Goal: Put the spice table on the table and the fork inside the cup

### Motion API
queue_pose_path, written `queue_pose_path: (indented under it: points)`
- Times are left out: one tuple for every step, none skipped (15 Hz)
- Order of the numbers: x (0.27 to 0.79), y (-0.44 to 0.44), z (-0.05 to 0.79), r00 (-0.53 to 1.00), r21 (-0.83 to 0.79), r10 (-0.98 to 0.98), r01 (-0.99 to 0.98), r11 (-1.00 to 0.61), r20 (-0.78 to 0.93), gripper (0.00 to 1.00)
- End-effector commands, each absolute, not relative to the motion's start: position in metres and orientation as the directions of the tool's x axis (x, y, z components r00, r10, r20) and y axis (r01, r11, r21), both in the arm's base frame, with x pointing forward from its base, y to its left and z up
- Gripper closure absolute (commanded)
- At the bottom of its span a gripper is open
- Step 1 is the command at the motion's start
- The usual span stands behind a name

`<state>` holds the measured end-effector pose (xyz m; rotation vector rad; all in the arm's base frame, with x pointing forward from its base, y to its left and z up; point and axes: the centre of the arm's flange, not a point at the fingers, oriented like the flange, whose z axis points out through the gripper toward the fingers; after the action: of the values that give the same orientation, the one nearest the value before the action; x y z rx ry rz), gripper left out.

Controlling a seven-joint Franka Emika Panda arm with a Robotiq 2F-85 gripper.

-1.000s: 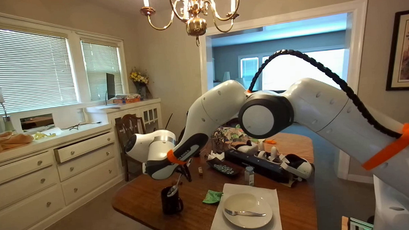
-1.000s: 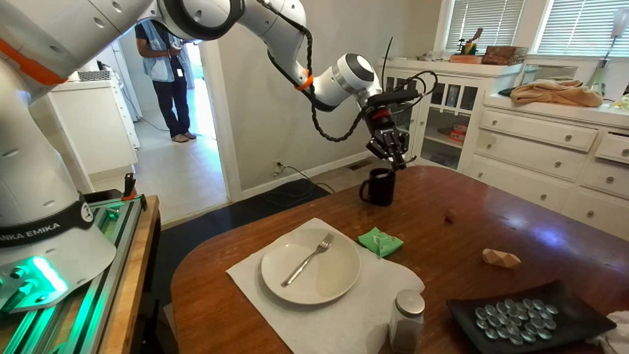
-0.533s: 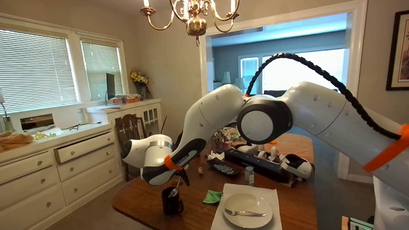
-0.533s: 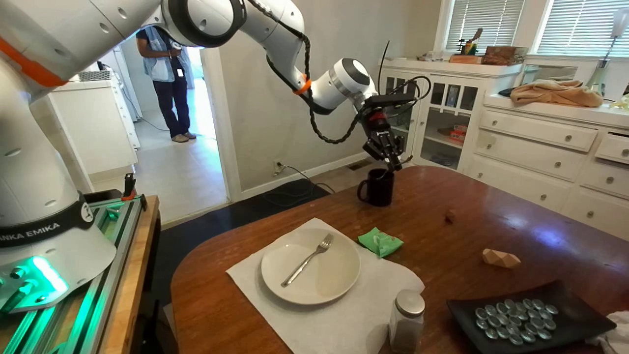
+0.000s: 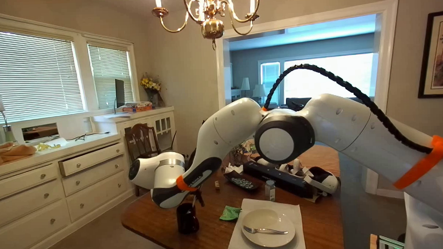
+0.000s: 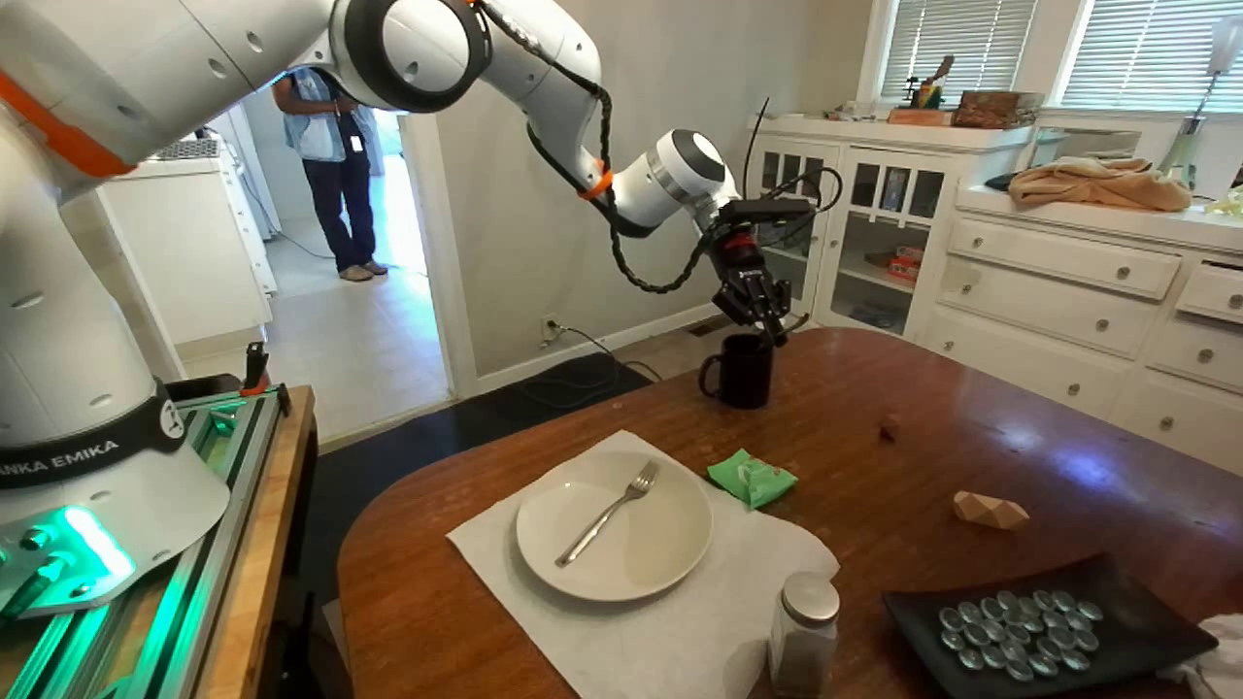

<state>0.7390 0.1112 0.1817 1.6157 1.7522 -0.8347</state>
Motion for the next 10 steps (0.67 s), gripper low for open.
queue_pose_path:
  points:
    - [0.7502, 0.1214, 0.1733, -0.131, -0.102, 0.561, 0.991, 0.083, -0.817, 0.96]
    - [0.7491, 0.1225, 0.1723, -0.145, -0.117, 0.552, 0.989, 0.086, -0.821, 0.96]
    - [0.7492, 0.1232, 0.1708, -0.153, -0.124, 0.546, 0.988, 0.09, -0.824, 0.96]
    - [0.7483, 0.1239, 0.1705, -0.166, -0.137, 0.538, 0.986, 0.093, -0.827, 0.96]
    - [0.7482, 0.125, 0.1699, -0.17, -0.141, 0.535, 0.985, 0.095, -0.827, 0.96]
    - [0.748, 0.1253, 0.1696, -0.175, -0.147, 0.534, 0.984, 0.096, -0.827, 0.57]
    - [0.7475, 0.125, 0.1695, -0.178, -0.15, 0.53, 0.984, 0.095, -0.829, 0.56]
    - [0.7472, 0.1246, 0.1696, -0.178, -0.151, 0.528, 0.984, 0.095, -0.83, 0.51]
    - [0.7475, 0.124, 0.1704, -0.18, -0.153, 0.527, 0.984, 0.095, -0.831, 0.43]
    - [0.7476, 0.1234, 0.1714, -0.178, -0.151, 0.527, 0.984, 0.094, -0.831, 0.36]
